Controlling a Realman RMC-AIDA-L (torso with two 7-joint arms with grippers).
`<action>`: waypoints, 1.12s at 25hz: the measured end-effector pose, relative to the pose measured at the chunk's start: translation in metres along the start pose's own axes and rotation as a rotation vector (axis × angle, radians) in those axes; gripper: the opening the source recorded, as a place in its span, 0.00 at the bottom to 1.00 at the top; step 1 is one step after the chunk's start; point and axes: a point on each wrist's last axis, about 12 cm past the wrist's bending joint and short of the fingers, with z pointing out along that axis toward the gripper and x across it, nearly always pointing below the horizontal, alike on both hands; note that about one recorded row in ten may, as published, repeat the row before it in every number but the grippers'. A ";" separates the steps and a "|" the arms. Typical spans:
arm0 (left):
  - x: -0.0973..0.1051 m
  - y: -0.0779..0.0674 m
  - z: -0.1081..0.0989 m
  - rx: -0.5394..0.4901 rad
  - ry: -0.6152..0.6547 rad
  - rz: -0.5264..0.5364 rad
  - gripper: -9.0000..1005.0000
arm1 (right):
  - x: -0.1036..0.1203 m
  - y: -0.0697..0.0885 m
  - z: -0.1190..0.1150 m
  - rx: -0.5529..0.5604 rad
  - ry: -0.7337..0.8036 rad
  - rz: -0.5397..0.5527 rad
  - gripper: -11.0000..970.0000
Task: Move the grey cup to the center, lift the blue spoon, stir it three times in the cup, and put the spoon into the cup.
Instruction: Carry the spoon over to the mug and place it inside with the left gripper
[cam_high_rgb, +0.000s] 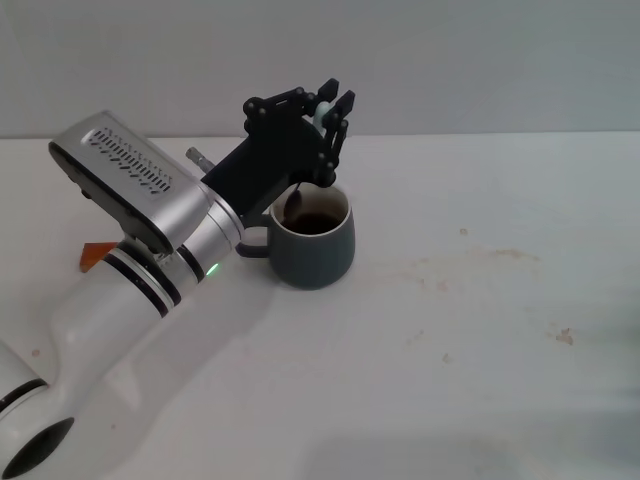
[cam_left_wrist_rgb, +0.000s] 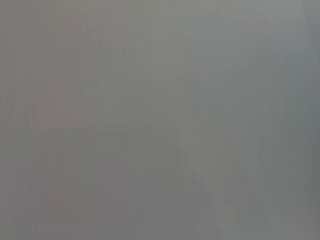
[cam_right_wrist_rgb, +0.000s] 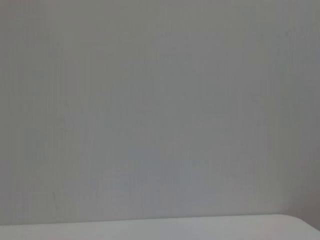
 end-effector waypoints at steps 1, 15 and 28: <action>0.000 0.000 0.000 0.000 0.000 0.000 0.15 | 0.000 0.001 0.000 -0.002 -0.001 0.001 0.01; 0.014 0.010 0.004 -0.003 0.108 0.034 0.15 | -0.001 0.006 0.000 -0.010 -0.005 0.020 0.01; 0.013 -0.002 0.018 0.069 0.128 0.050 0.15 | -0.001 0.009 0.000 -0.017 -0.006 0.024 0.01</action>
